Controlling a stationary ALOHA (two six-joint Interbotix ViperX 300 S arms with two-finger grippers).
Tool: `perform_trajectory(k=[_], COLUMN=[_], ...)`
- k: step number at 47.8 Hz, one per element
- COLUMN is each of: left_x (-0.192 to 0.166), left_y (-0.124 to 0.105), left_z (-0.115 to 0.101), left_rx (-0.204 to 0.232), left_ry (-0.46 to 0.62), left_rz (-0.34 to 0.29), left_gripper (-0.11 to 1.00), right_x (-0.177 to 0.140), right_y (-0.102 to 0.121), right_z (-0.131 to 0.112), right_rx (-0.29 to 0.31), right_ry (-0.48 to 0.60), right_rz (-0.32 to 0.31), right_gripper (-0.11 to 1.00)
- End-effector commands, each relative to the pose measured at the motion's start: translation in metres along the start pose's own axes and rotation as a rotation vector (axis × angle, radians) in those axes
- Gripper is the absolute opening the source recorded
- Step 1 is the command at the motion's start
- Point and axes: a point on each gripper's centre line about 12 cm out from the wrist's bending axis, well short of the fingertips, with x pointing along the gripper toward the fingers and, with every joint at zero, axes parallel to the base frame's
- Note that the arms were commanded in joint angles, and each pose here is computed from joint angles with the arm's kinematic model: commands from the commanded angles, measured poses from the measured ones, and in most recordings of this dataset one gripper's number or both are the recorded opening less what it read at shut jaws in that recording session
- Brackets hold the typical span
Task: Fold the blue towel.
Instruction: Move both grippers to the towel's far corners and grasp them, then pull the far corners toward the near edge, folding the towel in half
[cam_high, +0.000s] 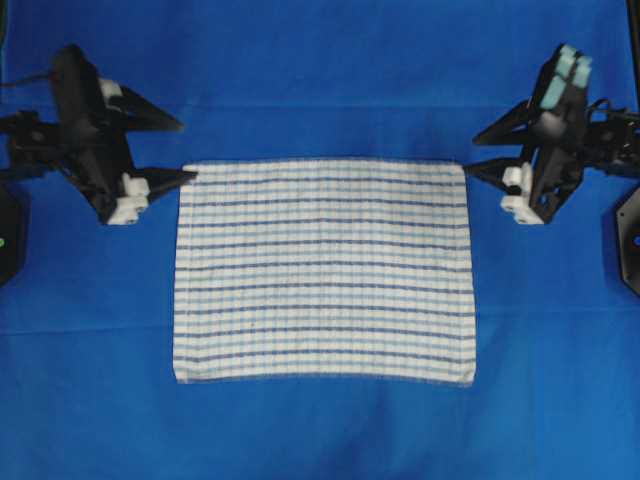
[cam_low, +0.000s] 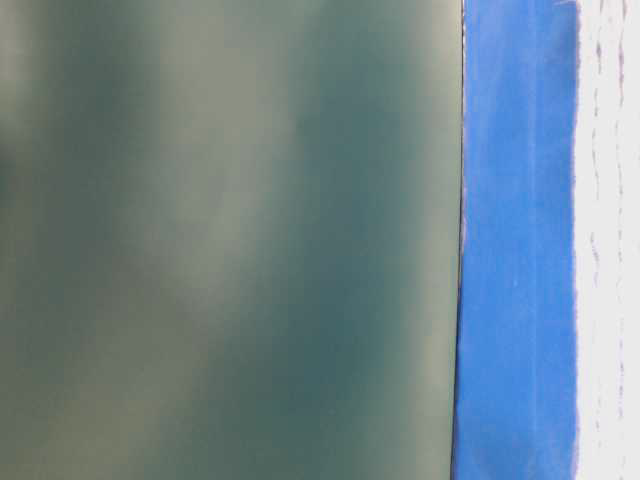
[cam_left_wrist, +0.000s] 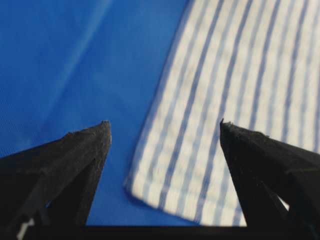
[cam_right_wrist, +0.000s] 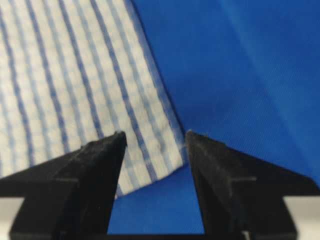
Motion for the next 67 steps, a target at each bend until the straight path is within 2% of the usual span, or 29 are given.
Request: perform_trajectory(k=[1,8,16,31,36,42,45,49,59,67], left_x=[0.012,0.024,0.03,0.034,0.035,0.035,0.034,0.034,0.035,0.033], left_y=[0.002,0.011,0.021,0.017,0.011,0.004,0.003,0.003,0.003,0.002], left_z=[-0.003,-0.019,-0.027,-0.036,-0.04,-0.043,-0.044,-0.044,-0.041,-0.027], left_rx=[-0.004,-0.022,-0.042,-0.026,0.004,0.02,0.02,0.022,0.022,0.026], left_ry=[0.013,0.07,0.103,0.147,0.182,0.209,0.213,0.213,0.205,0.167], left_rz=[0.007,0.037,0.067,0.056,0.036,0.017,0.015,0.015,0.014,0.011], left_gripper=[0.83,0.83,0.83,0.77,0.65,0.37,0.21,0.06,0.03,0.03], right_x=[0.011,0.029,0.044,0.053,0.053,0.053,0.053,0.053,0.053,0.05], right_y=[-0.002,-0.009,-0.018,-0.019,-0.017,-0.015,-0.014,-0.013,-0.014,-0.013], right_z=[0.002,-0.007,-0.014,-0.017,-0.017,-0.016,-0.017,-0.016,-0.014,-0.005], right_rx=[0.011,0.028,0.049,0.051,0.042,0.034,0.033,0.032,0.036,0.036], right_ry=[0.005,0.048,0.083,0.1,0.101,0.097,0.097,0.097,0.091,0.065], right_rz=[-0.007,-0.028,-0.054,-0.057,-0.052,-0.045,-0.043,-0.042,-0.042,-0.04], right_gripper=[0.57,0.57,0.56,0.53,0.38,0.06,0.05,0.05,0.05,0.05])
